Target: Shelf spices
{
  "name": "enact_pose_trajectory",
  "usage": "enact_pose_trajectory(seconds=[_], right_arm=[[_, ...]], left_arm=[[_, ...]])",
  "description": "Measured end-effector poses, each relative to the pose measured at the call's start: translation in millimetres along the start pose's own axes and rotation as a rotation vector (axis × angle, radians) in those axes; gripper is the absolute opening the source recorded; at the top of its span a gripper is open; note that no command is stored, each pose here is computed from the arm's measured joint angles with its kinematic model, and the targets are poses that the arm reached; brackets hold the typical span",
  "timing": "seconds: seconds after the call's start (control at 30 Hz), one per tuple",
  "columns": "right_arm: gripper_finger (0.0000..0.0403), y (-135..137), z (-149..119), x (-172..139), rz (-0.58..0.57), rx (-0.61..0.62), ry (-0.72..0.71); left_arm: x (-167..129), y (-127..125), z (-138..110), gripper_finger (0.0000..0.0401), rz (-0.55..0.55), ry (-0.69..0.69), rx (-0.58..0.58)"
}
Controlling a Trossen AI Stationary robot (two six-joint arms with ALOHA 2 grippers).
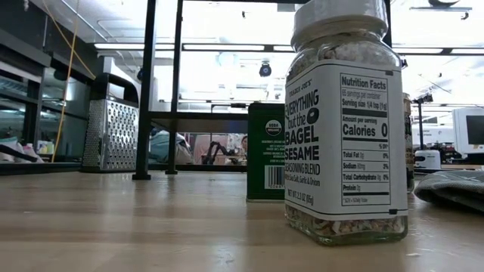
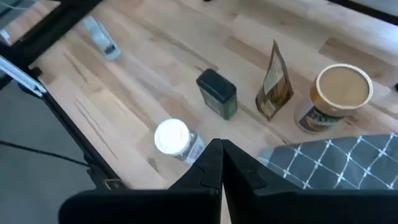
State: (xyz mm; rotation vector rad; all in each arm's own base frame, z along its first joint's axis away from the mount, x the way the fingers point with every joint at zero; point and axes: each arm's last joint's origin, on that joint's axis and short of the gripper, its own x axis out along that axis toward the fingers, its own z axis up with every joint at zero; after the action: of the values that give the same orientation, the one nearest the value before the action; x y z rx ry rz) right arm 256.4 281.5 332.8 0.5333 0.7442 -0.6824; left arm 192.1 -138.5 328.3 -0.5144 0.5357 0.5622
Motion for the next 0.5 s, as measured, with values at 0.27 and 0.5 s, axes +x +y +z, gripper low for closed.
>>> enact_pose_trajectory(seconds=[0.27,0.5], right_arm=[[0.0000,5.5,1.9,10.0,0.017,-0.069,0.041],[0.0016,22.1,19.5,27.2,0.123,-0.198,0.124]], left_arm=[[-20.2,-11.1,-39.0,0.0001,-0.216,0.424,0.435],[-4.5,-15.8,-44.4,0.0033,-0.308,0.563,0.742]])
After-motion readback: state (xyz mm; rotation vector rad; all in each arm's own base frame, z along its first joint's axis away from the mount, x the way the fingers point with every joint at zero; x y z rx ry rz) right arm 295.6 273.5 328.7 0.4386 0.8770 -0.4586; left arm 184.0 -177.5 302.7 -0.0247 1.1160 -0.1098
